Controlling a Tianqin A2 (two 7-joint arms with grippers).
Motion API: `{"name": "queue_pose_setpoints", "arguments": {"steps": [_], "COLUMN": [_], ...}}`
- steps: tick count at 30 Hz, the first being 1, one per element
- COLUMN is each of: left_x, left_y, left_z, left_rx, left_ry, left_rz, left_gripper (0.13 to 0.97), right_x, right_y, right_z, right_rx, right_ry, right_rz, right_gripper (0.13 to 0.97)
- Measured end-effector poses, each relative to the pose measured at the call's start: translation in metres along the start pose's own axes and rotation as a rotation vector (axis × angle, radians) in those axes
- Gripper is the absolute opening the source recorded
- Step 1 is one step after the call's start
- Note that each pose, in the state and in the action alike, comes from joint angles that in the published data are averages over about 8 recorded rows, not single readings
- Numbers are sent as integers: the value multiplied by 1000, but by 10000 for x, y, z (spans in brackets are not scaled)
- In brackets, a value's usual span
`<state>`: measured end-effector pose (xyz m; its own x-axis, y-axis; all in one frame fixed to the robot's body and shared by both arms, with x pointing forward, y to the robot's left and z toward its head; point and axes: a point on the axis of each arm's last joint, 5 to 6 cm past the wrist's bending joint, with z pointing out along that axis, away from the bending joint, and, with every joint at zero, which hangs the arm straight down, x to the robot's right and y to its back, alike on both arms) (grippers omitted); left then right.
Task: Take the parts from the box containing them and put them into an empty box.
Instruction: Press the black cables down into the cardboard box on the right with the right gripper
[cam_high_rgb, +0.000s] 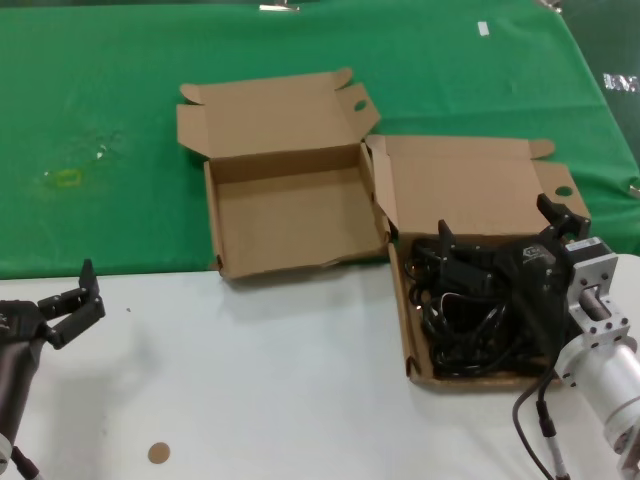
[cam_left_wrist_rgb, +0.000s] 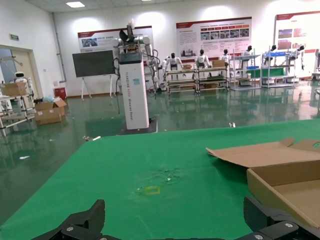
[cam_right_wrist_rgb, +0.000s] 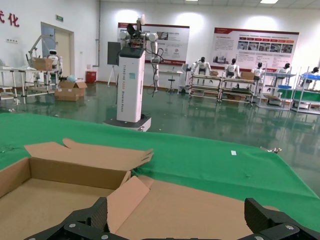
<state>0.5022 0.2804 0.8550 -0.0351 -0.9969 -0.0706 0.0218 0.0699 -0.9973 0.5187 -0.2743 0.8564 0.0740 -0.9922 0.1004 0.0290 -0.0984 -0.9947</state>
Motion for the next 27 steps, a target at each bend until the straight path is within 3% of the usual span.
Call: {"name": "queue_pose_setpoints", "arguments": {"steps": [27], "left_x": [0], "left_y": [0], "left_z": [0], "left_rx": [0], "left_ry": [0], "left_rz": [0], "left_gripper": [951], "right_x": [-1], "right_y": [-1], "right_z": [2], "right_rx": [0], "right_ry": [-1], "right_rz": [-1], "right_gripper": [966]}}
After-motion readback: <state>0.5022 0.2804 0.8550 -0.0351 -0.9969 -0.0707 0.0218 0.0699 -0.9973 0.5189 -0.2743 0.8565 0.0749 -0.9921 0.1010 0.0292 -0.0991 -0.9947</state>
